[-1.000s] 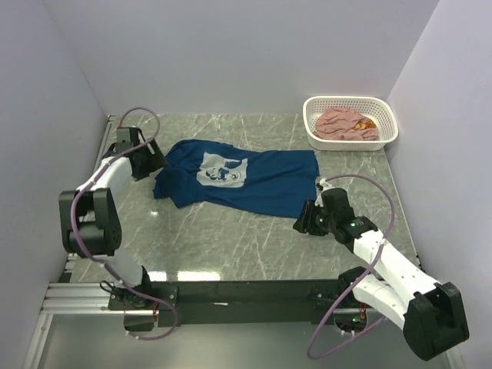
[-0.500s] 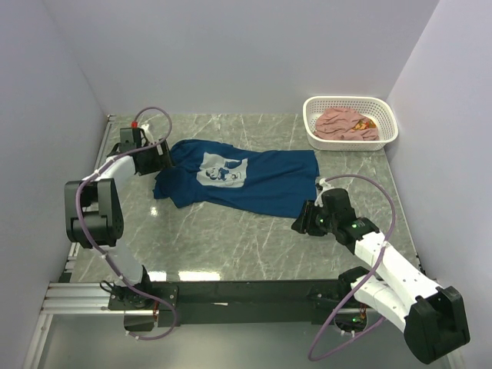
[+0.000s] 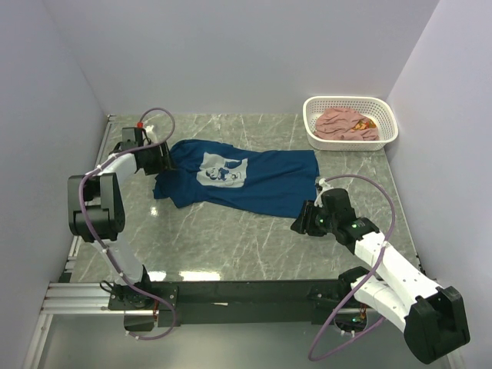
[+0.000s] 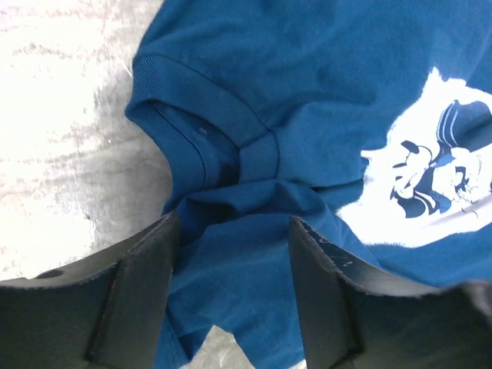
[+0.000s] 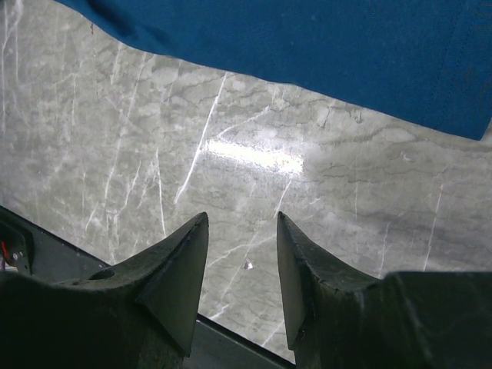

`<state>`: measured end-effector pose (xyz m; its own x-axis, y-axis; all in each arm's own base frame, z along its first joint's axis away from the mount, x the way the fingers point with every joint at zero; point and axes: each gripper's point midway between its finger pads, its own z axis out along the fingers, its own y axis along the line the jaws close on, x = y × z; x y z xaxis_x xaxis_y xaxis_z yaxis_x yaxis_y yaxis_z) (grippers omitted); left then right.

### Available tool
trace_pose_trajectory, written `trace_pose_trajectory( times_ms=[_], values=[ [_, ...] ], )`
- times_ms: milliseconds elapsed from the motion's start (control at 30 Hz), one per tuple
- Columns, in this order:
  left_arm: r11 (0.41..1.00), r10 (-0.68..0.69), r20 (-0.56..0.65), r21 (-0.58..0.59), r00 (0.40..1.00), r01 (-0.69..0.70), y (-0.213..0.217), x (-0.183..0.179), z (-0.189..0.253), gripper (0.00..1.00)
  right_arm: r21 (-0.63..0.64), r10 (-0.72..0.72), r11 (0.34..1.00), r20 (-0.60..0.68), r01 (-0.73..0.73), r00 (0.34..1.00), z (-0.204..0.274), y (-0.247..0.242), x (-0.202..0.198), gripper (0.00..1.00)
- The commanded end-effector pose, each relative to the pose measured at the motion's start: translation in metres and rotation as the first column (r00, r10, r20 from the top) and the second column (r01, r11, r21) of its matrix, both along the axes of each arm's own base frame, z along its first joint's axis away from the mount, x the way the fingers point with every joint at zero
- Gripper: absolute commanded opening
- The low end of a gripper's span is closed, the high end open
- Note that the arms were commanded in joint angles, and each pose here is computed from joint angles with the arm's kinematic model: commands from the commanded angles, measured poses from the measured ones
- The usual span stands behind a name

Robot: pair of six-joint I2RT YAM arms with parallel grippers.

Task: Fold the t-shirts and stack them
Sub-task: Flatten the tshirt out

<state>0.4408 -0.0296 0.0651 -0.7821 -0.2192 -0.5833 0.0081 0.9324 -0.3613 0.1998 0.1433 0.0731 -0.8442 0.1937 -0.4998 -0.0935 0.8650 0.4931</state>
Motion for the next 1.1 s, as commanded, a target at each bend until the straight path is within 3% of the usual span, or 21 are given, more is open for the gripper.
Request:
trace_pose_trajectory(
  times_ms=[0,333,700,1067],
  values=[
    [0.999,-0.039,0.079,-0.009,0.996,0.04,-0.005,0.001,0.038,0.62,0.016,0.002,1.0,0.033,-0.002,0.999,0.011,0.004,0.005,0.48],
    [0.999,-0.041,0.02,0.032,0.999,0.041,-0.009,-0.023,0.03,0.55,0.022,0.006,1.0,0.034,-0.007,0.999,0.012,0.004,0.004,0.48],
    [0.995,0.004,-0.037,0.104,0.999,-0.001,0.006,-0.017,-0.003,0.7,0.033,0.014,0.999,0.04,-0.016,0.999,0.011,0.006,0.002,0.48],
    [0.997,-0.032,-0.047,0.076,0.998,0.036,-0.001,-0.023,-0.003,0.6,0.041,0.018,0.999,0.039,-0.019,0.999,0.01,0.007,0.001,0.48]
  ],
)
